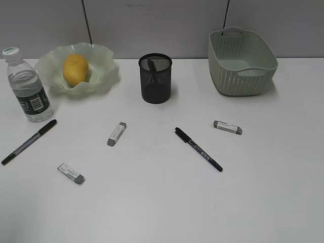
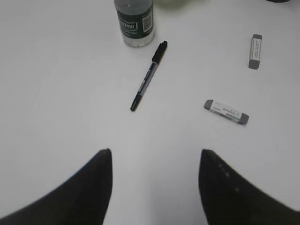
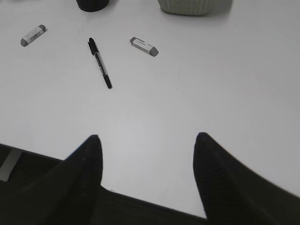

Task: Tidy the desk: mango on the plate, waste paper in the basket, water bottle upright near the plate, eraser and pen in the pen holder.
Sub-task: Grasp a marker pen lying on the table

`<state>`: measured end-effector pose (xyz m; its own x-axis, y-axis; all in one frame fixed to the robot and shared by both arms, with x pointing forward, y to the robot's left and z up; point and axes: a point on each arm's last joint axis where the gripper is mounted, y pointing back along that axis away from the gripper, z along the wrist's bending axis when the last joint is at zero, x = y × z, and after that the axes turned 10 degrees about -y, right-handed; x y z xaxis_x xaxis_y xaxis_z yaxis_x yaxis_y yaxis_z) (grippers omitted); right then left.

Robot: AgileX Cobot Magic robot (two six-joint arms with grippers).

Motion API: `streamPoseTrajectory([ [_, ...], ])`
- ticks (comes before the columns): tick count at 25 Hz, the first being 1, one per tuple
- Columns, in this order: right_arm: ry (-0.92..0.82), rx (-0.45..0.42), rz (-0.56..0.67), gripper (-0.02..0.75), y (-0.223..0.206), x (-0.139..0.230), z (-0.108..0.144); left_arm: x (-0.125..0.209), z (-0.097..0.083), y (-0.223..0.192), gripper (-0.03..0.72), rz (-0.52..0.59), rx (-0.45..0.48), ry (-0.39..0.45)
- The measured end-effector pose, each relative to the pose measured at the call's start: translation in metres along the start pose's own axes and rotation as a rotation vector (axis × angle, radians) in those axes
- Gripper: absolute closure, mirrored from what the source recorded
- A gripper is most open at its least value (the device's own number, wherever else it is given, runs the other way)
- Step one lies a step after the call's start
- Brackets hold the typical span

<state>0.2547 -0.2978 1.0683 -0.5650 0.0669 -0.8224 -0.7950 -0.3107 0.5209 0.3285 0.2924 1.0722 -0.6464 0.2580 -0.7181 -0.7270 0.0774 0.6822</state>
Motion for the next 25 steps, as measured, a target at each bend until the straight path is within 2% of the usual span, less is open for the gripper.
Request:
streamPoseTrajectory([
  [4,0.0,0.0,-0.001,0.248,0.0,0.0,0.0,-0.021,0.005,-0.038,0.238,0.054,0.018,-0.045],
  [7,0.0,-0.001,-0.002,0.248,0.0,0.0,0.0,-0.027,0.003,-0.077,0.215,0.154,0.084,-0.069],
  [12,0.0,0.001,-0.003,0.248,0.0,0.0,0.0,-0.033,0.002,-0.128,0.183,0.235,0.135,-0.101],
  [25,0.001,0.0,-0.005,0.248,0.0,0.0,0.0,-0.057,0.009,-0.223,0.18,0.395,0.203,-0.228],
])
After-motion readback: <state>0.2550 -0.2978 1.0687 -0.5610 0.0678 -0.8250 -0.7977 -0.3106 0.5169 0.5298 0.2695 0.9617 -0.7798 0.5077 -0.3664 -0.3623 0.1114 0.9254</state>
